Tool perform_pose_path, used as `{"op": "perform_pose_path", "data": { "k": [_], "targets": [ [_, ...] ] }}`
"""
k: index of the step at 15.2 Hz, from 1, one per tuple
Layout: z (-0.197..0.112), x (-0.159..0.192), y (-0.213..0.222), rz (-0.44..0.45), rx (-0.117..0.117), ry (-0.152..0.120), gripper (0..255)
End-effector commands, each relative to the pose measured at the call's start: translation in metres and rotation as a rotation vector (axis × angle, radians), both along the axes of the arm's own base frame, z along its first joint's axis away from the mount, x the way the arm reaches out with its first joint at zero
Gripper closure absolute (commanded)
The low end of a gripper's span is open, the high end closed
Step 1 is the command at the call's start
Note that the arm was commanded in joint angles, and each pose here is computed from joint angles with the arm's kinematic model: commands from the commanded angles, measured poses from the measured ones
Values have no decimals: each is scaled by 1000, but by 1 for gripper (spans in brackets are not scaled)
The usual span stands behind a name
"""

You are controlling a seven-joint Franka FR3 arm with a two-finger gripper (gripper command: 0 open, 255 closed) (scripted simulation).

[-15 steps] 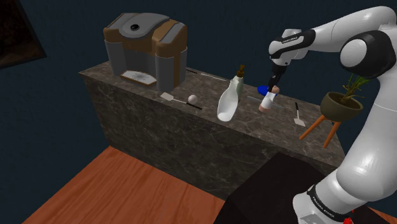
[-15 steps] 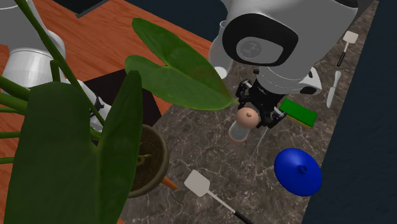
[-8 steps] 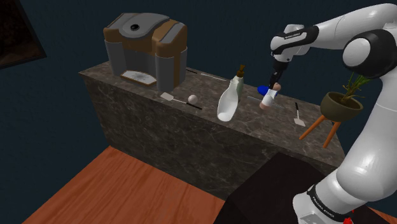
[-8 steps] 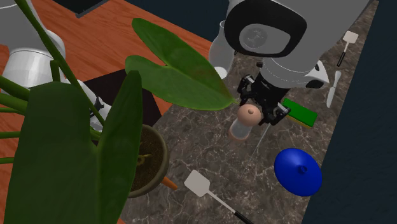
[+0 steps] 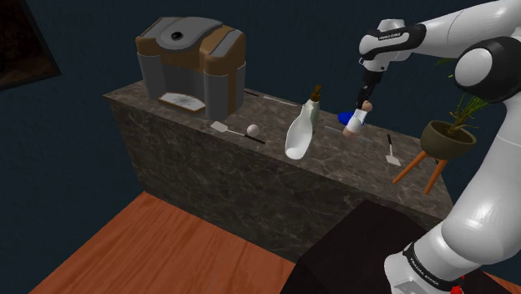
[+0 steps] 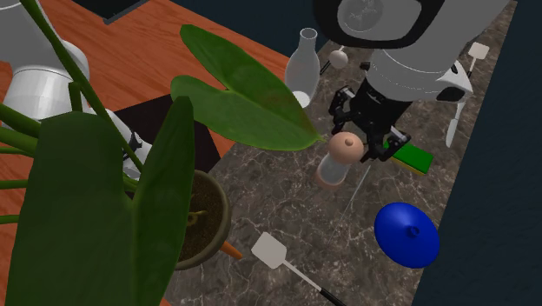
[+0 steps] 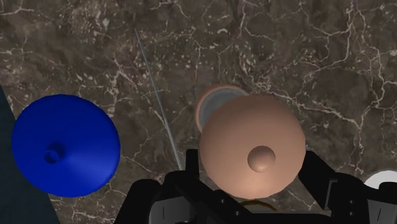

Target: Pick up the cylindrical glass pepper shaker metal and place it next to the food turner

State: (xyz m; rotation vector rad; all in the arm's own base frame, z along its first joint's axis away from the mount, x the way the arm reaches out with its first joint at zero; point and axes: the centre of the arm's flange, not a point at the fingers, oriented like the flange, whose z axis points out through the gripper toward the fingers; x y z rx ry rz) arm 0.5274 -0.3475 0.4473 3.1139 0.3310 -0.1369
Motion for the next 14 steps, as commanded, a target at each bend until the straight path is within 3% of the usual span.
{"op": "perform_pose_path", "data": {
  "k": [1, 14],
  "targets": [
    [12, -2, 0, 0, 0, 0, 255],
    [80, -2, 0, 0, 0, 0, 255]
  ]
}}
